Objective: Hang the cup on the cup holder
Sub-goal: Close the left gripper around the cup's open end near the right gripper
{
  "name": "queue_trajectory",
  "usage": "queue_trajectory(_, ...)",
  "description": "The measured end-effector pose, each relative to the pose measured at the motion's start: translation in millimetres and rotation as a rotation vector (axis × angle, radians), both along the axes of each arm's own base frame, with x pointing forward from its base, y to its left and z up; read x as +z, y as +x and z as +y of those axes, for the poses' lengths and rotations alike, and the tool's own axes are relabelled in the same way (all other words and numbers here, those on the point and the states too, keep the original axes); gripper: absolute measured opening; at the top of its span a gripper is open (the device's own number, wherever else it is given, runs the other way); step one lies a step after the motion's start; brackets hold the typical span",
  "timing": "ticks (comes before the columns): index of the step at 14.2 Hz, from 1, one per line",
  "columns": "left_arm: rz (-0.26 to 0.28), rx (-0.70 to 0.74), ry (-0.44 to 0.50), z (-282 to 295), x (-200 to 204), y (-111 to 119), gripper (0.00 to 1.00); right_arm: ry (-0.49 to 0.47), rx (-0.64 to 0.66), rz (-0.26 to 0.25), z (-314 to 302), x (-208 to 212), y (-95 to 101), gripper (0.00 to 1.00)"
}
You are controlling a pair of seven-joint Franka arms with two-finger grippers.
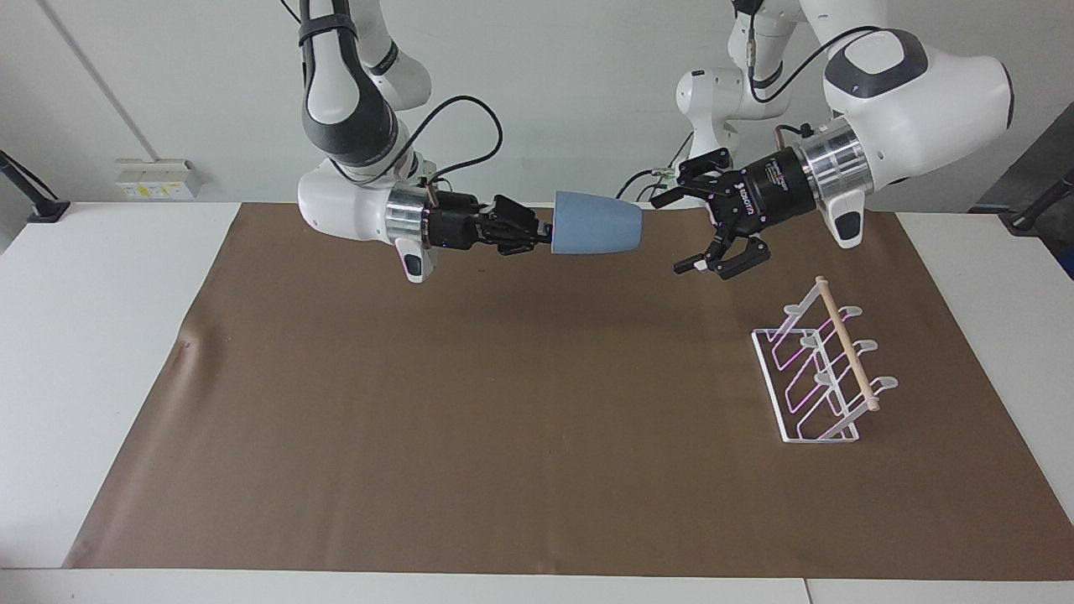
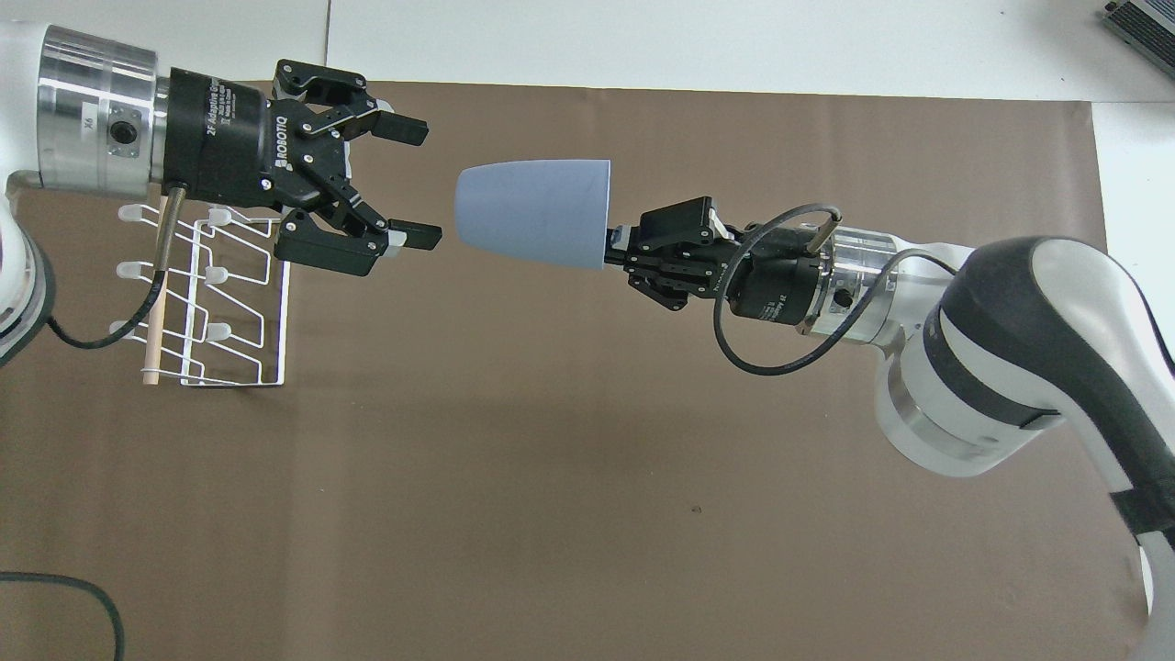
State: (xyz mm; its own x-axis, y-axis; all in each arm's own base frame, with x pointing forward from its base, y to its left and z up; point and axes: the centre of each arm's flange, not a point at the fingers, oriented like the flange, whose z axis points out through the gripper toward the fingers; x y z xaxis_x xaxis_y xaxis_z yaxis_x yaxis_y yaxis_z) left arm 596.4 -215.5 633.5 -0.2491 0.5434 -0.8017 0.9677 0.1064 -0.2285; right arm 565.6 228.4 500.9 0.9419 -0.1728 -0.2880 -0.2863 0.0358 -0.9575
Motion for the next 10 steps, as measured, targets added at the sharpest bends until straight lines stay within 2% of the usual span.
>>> queue_trajectory(4, 0.021, -0.019, 0.003, -17, -1, -10, 1.00, -0.006, -0.007, 0.000, 1, 0, 0.0, 0.04)
queue_trajectory(10, -0.007, -0.046, 0.037, -34, 6, -23, 1.00, -0.006, -0.006, 0.000, 1, 0, -1.4, 0.04)
